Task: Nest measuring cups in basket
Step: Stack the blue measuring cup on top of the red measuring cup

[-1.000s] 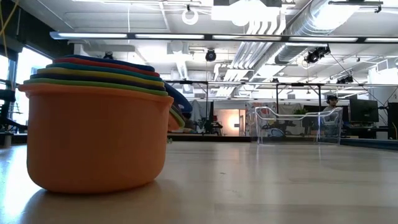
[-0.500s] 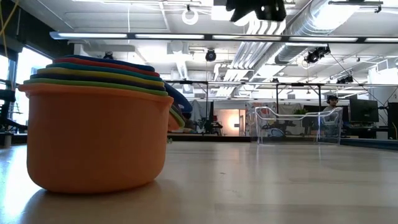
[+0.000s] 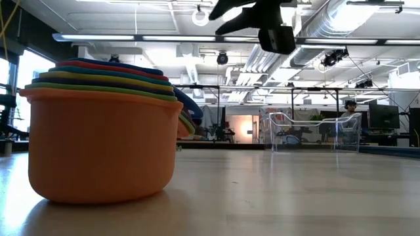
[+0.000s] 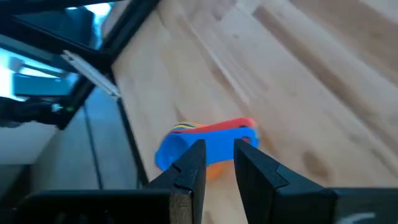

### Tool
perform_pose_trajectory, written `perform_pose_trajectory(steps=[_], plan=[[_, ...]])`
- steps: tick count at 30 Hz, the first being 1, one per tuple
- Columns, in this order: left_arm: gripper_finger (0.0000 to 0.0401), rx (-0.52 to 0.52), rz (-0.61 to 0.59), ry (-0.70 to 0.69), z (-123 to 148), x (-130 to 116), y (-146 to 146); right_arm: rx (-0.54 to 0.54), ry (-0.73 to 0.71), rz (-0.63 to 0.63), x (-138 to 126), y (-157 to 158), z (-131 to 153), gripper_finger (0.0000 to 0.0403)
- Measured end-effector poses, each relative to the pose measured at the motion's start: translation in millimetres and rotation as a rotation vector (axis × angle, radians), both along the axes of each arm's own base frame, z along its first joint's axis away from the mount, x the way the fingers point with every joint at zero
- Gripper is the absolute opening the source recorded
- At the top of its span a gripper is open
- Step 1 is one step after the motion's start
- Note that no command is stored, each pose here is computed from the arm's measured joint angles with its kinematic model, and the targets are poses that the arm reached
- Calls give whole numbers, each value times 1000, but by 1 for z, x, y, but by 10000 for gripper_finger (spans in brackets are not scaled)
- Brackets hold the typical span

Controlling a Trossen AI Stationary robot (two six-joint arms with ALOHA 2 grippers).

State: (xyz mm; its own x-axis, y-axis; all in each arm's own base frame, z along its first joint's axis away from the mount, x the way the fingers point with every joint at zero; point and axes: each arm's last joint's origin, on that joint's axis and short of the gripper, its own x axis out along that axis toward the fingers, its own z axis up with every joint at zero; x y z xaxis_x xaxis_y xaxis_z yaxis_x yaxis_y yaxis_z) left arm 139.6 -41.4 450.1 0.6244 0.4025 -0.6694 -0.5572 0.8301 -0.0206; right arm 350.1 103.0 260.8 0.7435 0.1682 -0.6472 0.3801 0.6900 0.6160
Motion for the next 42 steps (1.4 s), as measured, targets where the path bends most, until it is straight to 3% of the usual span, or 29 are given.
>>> perform_pose_trajectory(steps=[8, 12, 17, 20, 24, 30, 35, 42], plan=[[168, 43, -6, -29, 5, -11, 6, 48, -301, -24, 8, 20, 17, 73], [168, 51, -8, -41, 7, -16, 8, 20, -421, -12, 15, 21, 47, 73], [168, 47, -6, -56, 8, -21, 11, -97, -503, 34, 22, 17, 93, 73], [168, 47, -4, -62, 9, -23, 11, -166, -413, 57, 28, 14, 104, 73], [168, 46, -3, -64, 9, -24, 12, -215, -191, 81, 37, 12, 96, 73], [168, 47, -3, -65, 9, -24, 12, -210, 97, 156, 51, 20, 56, 73], [168, 46, -3, -64, 9, -24, 12, -170, 193, 226, 61, 27, 25, 73], [168, 46, -3, -64, 9, -24, 12, -230, 314, 317, 65, 33, -8, 73]])
